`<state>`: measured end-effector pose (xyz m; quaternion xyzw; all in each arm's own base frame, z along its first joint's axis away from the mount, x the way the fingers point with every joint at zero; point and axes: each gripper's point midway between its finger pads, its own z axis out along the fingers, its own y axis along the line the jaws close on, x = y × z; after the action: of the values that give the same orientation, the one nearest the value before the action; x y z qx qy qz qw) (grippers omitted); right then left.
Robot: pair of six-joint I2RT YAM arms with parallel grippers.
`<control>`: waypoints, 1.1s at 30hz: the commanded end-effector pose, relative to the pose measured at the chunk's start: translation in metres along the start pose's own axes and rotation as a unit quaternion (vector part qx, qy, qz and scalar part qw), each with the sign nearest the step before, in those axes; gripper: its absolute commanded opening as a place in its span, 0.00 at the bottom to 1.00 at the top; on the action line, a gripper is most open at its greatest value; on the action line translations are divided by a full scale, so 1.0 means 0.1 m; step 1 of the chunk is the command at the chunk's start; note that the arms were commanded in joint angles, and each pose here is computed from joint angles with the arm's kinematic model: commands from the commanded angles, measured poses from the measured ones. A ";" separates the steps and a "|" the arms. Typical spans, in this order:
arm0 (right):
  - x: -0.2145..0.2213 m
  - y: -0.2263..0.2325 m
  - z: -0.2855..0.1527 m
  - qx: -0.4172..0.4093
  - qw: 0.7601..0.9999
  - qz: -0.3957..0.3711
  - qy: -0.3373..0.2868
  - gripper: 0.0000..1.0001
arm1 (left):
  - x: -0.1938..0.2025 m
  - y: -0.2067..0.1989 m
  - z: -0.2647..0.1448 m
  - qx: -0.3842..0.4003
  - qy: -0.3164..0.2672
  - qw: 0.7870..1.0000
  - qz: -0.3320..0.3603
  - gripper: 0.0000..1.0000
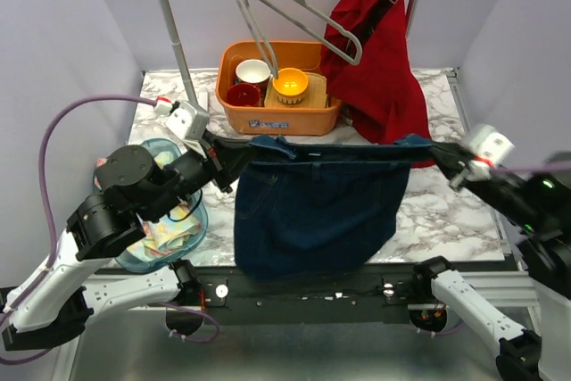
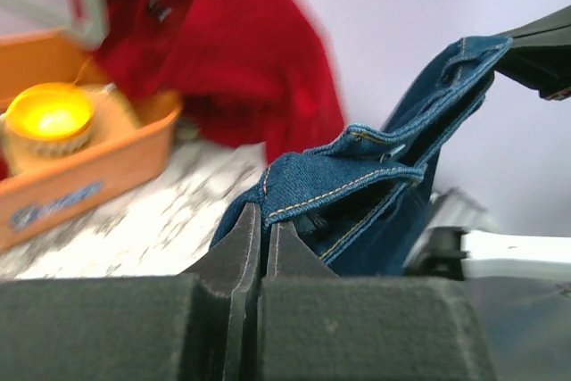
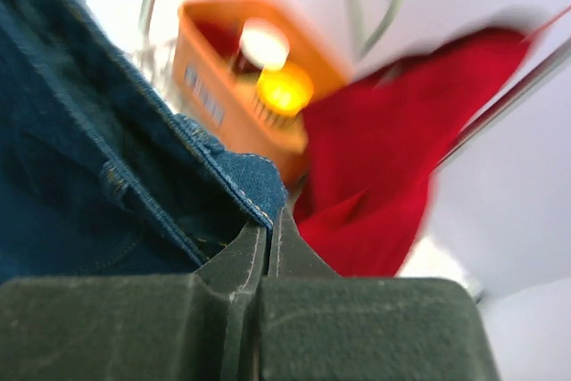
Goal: Place the skirt on the hanger
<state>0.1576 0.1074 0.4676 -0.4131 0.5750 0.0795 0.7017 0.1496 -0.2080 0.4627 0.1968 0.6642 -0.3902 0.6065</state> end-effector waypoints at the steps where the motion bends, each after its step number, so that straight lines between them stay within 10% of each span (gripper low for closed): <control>1: 0.91 -0.03 0.54 0.014 0.992 0.051 0.111 0.01 | 0.52 0.62 0.13 -0.149 0.023 0.989 0.002 0.00; 11: 2.16 0.49 1.30 -0.105 0.963 0.111 0.221 0.01 | 2.19 1.77 0.54 -0.234 0.114 0.951 -0.166 0.00; 26: 3.30 1.70 0.45 -0.318 0.882 0.092 0.335 0.01 | 3.33 1.27 0.08 -0.171 0.274 0.890 -0.321 0.01; 33: 3.18 1.74 0.37 -0.343 0.874 0.097 0.330 0.27 | 3.25 1.09 -0.06 -0.145 0.314 0.887 -0.306 0.46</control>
<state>0.2009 0.1255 0.0947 -0.5545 0.7627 0.1715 0.2853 0.1813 -0.2021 0.0978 -0.0272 0.9000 -0.3531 0.2542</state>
